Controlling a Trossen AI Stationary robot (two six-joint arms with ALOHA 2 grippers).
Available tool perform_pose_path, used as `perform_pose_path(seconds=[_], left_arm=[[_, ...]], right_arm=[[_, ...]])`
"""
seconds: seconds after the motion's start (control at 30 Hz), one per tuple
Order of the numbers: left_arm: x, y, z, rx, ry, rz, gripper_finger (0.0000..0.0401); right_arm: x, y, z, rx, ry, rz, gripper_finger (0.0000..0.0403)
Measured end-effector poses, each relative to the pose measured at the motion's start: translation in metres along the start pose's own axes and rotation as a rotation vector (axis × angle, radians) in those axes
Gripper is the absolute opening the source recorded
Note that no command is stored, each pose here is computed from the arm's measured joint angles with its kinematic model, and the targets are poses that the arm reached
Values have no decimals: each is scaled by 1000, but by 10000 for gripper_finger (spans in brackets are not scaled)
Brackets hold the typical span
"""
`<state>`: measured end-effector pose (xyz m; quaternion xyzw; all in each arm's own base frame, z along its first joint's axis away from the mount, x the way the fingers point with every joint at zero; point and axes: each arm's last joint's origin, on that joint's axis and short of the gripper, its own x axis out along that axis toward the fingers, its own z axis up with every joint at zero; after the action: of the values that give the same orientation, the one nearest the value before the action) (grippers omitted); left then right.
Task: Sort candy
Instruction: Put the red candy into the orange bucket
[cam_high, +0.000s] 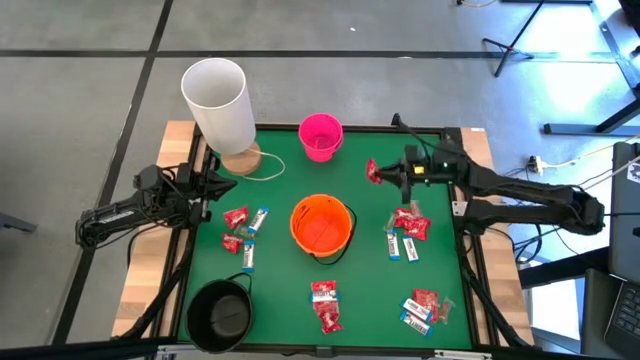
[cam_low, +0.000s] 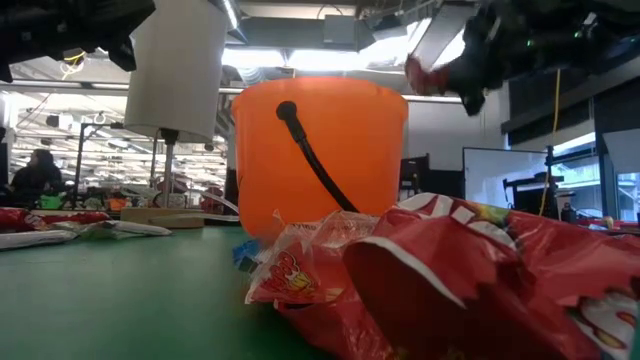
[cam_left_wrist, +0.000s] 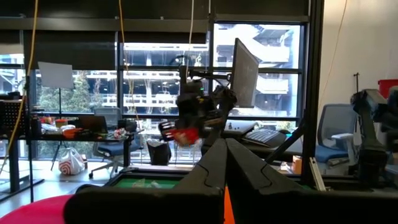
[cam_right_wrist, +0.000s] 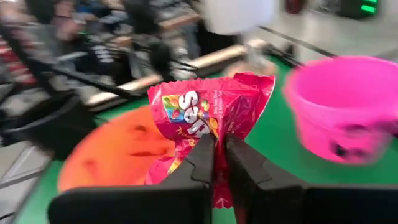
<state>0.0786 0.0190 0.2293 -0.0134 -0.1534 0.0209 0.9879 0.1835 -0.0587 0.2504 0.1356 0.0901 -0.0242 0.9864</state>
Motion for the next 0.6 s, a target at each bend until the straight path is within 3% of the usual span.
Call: perform_pose_path(seconds=[0.13, 0.3, 0.6], left_arm=[[0, 0, 0, 0, 0, 0, 0], [0, 0, 0, 0, 0, -1, 0], [0, 0, 0, 0, 0, -2, 0]], right_arm=[[5, 26, 4, -45, -75, 90, 12], [14, 51, 9, -66, -160, 105, 24], [70, 75, 7, -145, 71, 124, 31]])
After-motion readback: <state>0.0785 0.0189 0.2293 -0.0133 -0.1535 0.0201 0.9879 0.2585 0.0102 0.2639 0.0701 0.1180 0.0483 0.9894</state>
